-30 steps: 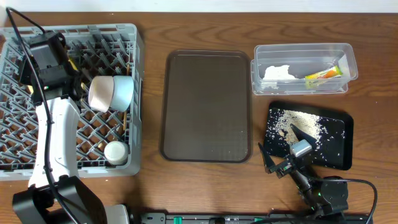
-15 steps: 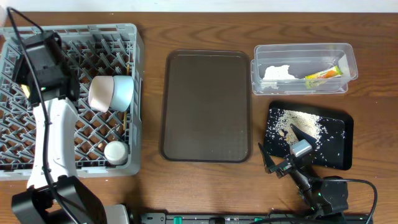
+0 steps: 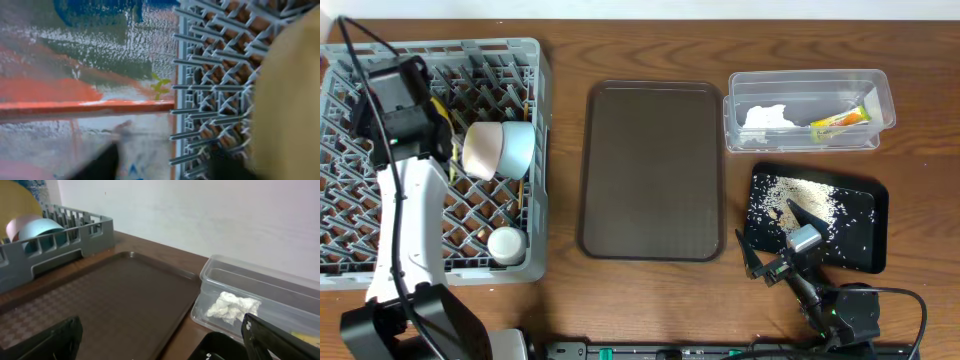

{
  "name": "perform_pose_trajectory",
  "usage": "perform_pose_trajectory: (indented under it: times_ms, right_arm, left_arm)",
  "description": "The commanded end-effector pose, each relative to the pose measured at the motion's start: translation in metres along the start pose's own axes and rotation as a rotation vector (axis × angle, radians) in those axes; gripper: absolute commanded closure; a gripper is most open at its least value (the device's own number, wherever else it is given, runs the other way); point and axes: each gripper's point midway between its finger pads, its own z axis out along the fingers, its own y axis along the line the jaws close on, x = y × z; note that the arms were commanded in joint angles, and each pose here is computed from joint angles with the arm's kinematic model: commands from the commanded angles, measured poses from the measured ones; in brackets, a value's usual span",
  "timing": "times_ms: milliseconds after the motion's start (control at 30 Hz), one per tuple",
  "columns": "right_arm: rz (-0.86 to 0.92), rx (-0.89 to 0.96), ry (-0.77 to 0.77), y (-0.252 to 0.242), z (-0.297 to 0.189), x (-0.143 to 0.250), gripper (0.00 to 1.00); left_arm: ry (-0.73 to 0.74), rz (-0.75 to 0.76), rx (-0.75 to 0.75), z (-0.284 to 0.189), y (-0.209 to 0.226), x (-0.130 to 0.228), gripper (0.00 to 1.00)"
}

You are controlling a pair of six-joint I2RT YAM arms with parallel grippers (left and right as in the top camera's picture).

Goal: Sort waste into correct bins and load items into the dishwasher
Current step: 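Release the yellow plate and pull the left gripper back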

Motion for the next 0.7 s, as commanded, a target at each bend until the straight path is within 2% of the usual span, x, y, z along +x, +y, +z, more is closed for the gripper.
perform_pose_trajectory:
  times_ms: [0,133,267,333,500,667]
  right_arm:
    - [-0.01,0.002,-0.002,0.0,0.0,0.001,0.01]
    - [-0.01,0.002,-0.002,0.0,0.0,0.001,0.01]
    - [-0.009,0.002,-0.001,0.0,0.0,0.001,0.01]
    - [-0.01,0.002,-0.002,0.0,0.0,0.001,0.01]
    - [-0.01,0.002,-0.002,0.0,0.0,0.001,0.01]
    - [-0.01,0.002,-0.002,0.0,0.0,0.001,0.01]
  left_arm:
    - [-0.033,-0.067,-0.02,-0.016,0.008,-0.006,0.28]
    - [-0.105,-0.271,-0.042,-0.046,0.027,-0.014,0.18]
    - [-0.194,-0.47,-0.024,-0.09,0.049,-0.011,0.15]
    - [-0.239,-0.537,0.031,-0.112,0.049,-0.007,0.14]
    - [-0.396,-0.638,0.382,-0.179,0.015,-0.009,0.1]
    - [-0.504,-0.579,0.744,-0.248,-0.028,-0.001,0.09]
